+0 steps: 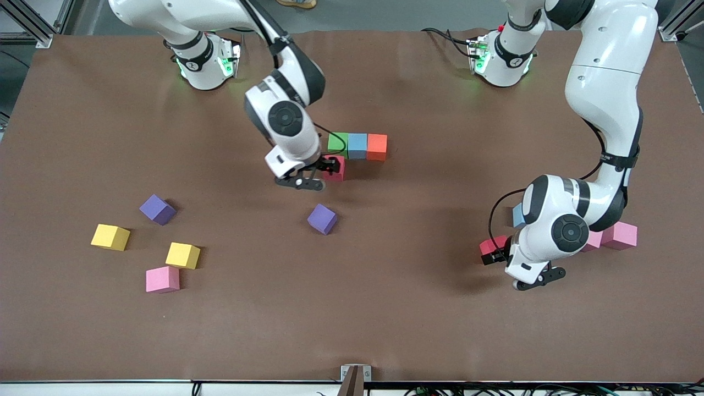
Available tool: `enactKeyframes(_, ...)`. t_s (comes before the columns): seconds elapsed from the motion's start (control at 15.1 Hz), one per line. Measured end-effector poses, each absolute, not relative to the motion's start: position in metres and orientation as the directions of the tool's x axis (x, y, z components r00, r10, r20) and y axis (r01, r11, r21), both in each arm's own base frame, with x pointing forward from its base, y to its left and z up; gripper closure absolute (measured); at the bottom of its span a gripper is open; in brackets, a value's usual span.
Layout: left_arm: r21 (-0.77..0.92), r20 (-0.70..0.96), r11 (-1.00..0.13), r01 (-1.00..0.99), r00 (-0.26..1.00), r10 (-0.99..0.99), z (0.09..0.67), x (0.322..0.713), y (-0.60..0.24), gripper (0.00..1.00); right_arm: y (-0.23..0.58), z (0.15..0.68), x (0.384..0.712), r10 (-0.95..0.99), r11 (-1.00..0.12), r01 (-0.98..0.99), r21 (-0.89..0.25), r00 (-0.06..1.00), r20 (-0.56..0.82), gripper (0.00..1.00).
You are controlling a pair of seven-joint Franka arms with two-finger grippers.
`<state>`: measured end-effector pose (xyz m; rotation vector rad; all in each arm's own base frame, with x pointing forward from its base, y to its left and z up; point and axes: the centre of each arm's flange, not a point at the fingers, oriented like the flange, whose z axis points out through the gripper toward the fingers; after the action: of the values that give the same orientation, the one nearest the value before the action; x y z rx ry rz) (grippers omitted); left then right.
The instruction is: Arrange 11 blocks into digit 3
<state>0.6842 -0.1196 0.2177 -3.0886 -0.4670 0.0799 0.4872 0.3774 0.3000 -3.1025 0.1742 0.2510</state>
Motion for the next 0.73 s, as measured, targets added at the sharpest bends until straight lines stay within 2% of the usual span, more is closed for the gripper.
enactKeyframes(0.07,-0.020,-0.041,-0.955,0.296,0.954,0.296,0.217,0.685,-0.120,0.02,0.352,0.308,0.503,-0.070,-0.997,-0.074,-0.018,0.982,-0.177,0.00)
enactKeyframes(0.13,-0.017,-0.036,-0.955,0.296,0.954,0.297,0.215,0.686,-0.120,0.08,0.322,0.315,0.521,-0.027,-0.999,-0.033,-0.028,0.982,-0.187,0.00)
enactKeyframes(0.33,-0.010,-0.027,-0.954,0.298,0.954,0.298,0.214,0.688,-0.119,0.40,0.223,0.321,0.573,0.097,-0.993,0.084,-0.080,0.980,-0.172,0.00)
enactKeyframes(0.53,0.003,0.001,-0.954,0.301,0.954,0.301,0.227,0.694,-0.119,0.43,0.139,0.322,0.602,0.094,-0.992,0.079,-0.103,0.984,-0.153,0.00)
enactKeyframes(0.73,0.004,0.008,-0.954,0.301,0.953,0.301,0.241,0.696,-0.119,0.47,0.091,0.308,0.621,0.027,-0.995,0.014,-0.100,0.991,-0.132,0.00)
